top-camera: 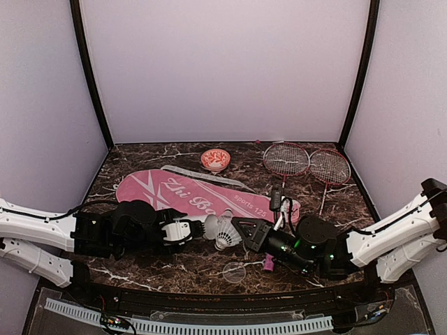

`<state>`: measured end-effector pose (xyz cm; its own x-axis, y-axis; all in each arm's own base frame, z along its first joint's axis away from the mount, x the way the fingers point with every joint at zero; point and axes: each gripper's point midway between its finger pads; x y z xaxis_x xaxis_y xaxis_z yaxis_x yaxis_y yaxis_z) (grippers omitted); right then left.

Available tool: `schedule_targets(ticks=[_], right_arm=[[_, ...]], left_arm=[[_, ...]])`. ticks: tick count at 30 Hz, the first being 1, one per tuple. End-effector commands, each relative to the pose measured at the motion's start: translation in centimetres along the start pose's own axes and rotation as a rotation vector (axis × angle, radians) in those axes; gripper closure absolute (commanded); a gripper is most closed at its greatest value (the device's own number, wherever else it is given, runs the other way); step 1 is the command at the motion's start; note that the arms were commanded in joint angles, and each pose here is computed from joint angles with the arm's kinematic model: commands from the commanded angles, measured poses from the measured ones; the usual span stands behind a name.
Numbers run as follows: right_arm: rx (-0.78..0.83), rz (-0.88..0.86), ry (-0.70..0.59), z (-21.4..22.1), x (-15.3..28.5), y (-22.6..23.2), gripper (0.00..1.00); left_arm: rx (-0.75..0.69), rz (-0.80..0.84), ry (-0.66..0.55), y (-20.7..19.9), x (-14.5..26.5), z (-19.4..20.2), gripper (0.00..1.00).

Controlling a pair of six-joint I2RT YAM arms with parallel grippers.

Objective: Pack up the badminton gear
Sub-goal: Place the shuttlecock in the shuttle tube.

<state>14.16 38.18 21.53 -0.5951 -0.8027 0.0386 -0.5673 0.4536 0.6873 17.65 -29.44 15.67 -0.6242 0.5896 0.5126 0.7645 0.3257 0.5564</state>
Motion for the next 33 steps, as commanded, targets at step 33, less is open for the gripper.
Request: schedule_targets(ticks=[33], right_arm=[[0.02, -0.108, -0.207, -4.1, -1.0, 4.3, 1.0]], left_arm=[[0.048, 0.014, -0.056, 0.2, 0.1, -1.7, 0.38]])
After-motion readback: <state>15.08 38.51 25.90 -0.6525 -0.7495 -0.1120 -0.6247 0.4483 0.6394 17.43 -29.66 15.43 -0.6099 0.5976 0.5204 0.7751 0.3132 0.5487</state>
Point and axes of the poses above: each gripper's point midway between its finger pads, its own x axis back along the fingers, its own y axis along the line the jaws close on, z = x × y, and after that the axes turned 8 degrees about x, right-handed
